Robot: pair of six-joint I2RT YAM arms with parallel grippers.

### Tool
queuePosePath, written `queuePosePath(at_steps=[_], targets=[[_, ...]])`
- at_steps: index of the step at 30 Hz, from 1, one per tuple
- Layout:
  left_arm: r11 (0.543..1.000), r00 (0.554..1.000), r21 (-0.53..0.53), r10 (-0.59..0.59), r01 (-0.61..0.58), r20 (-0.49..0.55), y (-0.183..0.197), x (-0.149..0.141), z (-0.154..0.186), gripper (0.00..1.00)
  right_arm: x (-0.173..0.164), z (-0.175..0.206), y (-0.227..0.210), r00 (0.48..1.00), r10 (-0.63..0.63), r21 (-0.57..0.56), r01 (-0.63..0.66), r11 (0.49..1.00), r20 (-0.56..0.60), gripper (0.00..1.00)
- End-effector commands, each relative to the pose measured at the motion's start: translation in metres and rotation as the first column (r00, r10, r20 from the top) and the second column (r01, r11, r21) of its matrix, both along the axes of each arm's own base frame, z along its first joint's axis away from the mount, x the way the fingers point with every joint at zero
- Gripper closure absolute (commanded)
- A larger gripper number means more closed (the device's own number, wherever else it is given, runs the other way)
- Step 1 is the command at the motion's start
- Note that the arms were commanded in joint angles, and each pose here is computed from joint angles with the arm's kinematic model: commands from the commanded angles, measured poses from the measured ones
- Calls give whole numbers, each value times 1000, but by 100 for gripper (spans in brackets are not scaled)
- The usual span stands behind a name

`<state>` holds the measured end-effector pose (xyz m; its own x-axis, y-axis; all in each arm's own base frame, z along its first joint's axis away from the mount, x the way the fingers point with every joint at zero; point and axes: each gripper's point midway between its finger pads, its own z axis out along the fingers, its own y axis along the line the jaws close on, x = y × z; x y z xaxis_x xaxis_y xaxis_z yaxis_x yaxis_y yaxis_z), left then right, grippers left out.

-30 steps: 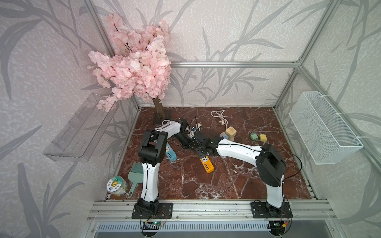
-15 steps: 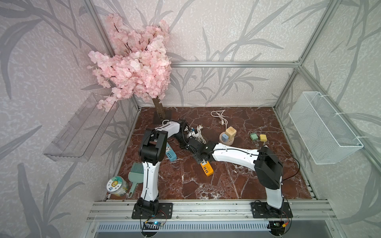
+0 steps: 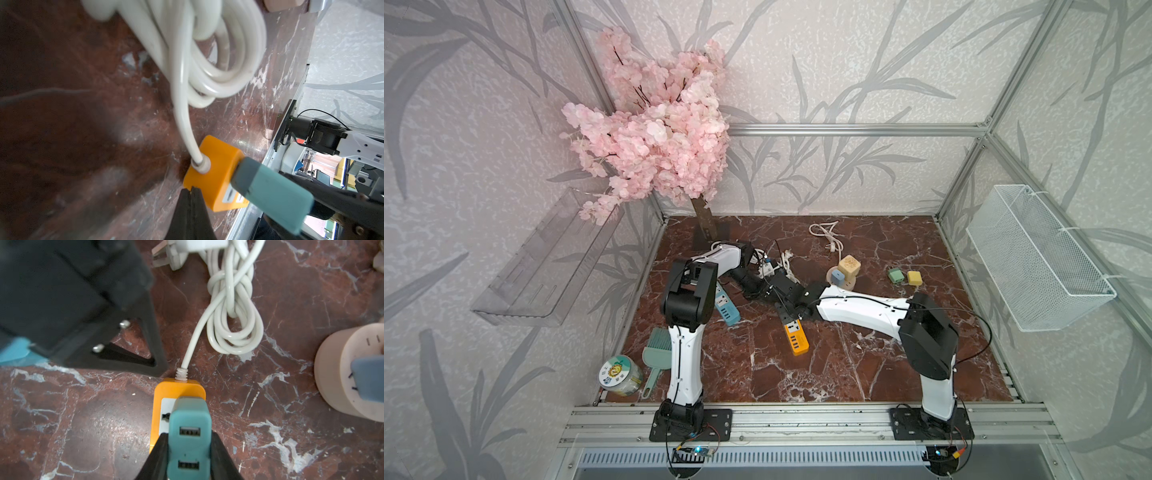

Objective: Pull the plug off the socket
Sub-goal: Remove the plug from the socket.

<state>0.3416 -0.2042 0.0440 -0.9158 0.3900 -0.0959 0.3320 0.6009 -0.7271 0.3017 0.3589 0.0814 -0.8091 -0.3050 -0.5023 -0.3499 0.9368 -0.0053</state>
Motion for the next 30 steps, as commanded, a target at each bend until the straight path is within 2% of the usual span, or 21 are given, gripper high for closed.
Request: queuePosePath(at_steps=[1, 6, 10, 14, 22, 30], targets=[[996, 999, -85, -16, 20, 47, -5, -7, 39, 100, 9, 14, 3, 991, -133, 109, 133, 985, 0, 100], [988, 1000, -152, -25, 27, 17, -11, -16, 54, 100, 12, 14, 8, 975, -221, 160, 223, 962, -32, 100], [985, 999, -170, -15, 8, -39, -14, -19, 48, 100, 15, 15, 15, 971, -235, 185, 239, 953, -42, 100], [992, 997, -122, 16, -25, -76, -12, -16, 29, 100, 15, 14, 15, 968, -245, 183, 249, 951, -45, 100], [1000, 993, 3, -5, 6, -115, -10, -26, -4, 100, 17, 20, 15, 968, -250, 192, 251, 949, -31, 100], [994, 994, 105, 11, 0, -112, -1, -25, -18, 100, 16, 26, 21, 976, -220, 182, 217, 959, -5, 100]])
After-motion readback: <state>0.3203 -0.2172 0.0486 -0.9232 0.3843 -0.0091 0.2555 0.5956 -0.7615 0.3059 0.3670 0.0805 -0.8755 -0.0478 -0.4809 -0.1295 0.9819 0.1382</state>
